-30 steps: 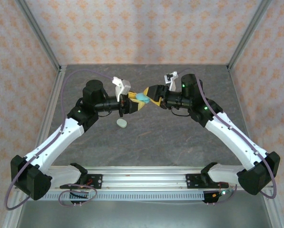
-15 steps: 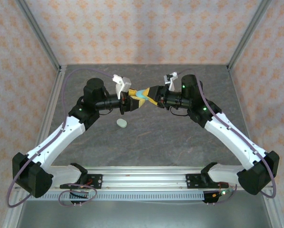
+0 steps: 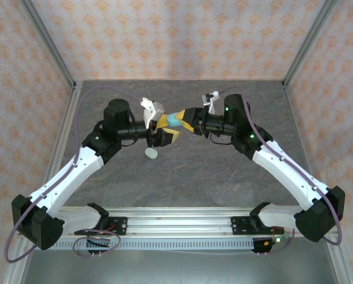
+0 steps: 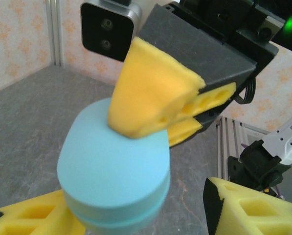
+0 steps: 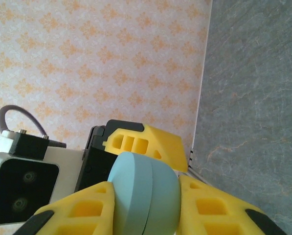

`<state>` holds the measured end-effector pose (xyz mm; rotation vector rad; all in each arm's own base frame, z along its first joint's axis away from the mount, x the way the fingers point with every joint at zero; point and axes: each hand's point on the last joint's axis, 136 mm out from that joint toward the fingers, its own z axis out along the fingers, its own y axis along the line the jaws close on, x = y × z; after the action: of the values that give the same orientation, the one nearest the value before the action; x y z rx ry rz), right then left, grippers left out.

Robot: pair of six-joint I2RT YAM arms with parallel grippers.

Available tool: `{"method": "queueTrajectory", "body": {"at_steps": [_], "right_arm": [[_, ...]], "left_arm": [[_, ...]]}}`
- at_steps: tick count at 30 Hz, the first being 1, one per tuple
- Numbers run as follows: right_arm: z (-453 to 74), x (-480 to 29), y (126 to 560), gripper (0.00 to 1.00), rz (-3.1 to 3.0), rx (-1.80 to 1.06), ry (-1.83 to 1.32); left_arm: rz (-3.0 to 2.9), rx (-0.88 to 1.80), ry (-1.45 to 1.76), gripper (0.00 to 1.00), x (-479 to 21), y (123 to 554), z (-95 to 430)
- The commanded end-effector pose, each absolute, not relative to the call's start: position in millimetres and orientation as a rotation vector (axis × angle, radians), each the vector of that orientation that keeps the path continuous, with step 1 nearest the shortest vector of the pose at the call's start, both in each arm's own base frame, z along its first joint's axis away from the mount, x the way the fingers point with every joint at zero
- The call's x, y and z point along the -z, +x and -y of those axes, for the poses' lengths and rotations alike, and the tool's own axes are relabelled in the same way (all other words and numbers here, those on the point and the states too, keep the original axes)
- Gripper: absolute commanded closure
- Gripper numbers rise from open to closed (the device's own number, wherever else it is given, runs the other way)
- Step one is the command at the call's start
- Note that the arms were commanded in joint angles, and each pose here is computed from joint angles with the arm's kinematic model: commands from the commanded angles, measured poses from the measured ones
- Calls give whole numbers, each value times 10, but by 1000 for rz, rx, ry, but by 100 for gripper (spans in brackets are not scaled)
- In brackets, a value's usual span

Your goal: Insert wireless bluetooth earbuds into charging case

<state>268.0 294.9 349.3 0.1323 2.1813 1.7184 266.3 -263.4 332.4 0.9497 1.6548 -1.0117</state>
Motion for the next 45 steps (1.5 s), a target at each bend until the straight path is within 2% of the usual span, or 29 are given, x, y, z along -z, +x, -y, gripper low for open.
{"method": "queueTrajectory", "body": {"at_steps": [1, 4, 9, 10, 19, 25, 37, 42, 45], "right_arm": [[-2877, -3541, 2822, 79, -2122, -1695, 179], [-2857, -3476, 2877, 79, -2132, -1656, 189], [-2756, -3112, 3052, 79, -2194, -1524, 228], [-2732, -2985, 3106, 79, -2212, -1498, 246], [-2758, -2026, 3511, 79, -2372, -1344, 271], [-2805, -1358, 3769, 80, -2479, -1199, 258], [-2984, -639, 4007, 81, -2552, -1212, 284], [-2932, -503, 3940, 74, -2585, -1174, 287], [-2895, -460, 3892, 66, -2603, -1152, 292]], "left_arm": [[-1609, 930, 1001, 34, -3460, 2507, 2542], [-1636, 849, 987, 27, -3408, 2498, 2434], [-1717, 675, 884, 1, -3266, 2586, 2163], [-1737, 647, 863, 0, -3225, 2601, 2108], [-1803, 467, 592, 0, -3062, 2650, 1624], [-1858, 421, 550, 0, -2927, 2558, 1464], [-1932, 393, 417, 0, -2703, 2570, 1255], [-1939, 387, 404, 0, -2663, 2589, 1221], [-1938, 388, 401, 0, -2661, 2595, 1213]]}}
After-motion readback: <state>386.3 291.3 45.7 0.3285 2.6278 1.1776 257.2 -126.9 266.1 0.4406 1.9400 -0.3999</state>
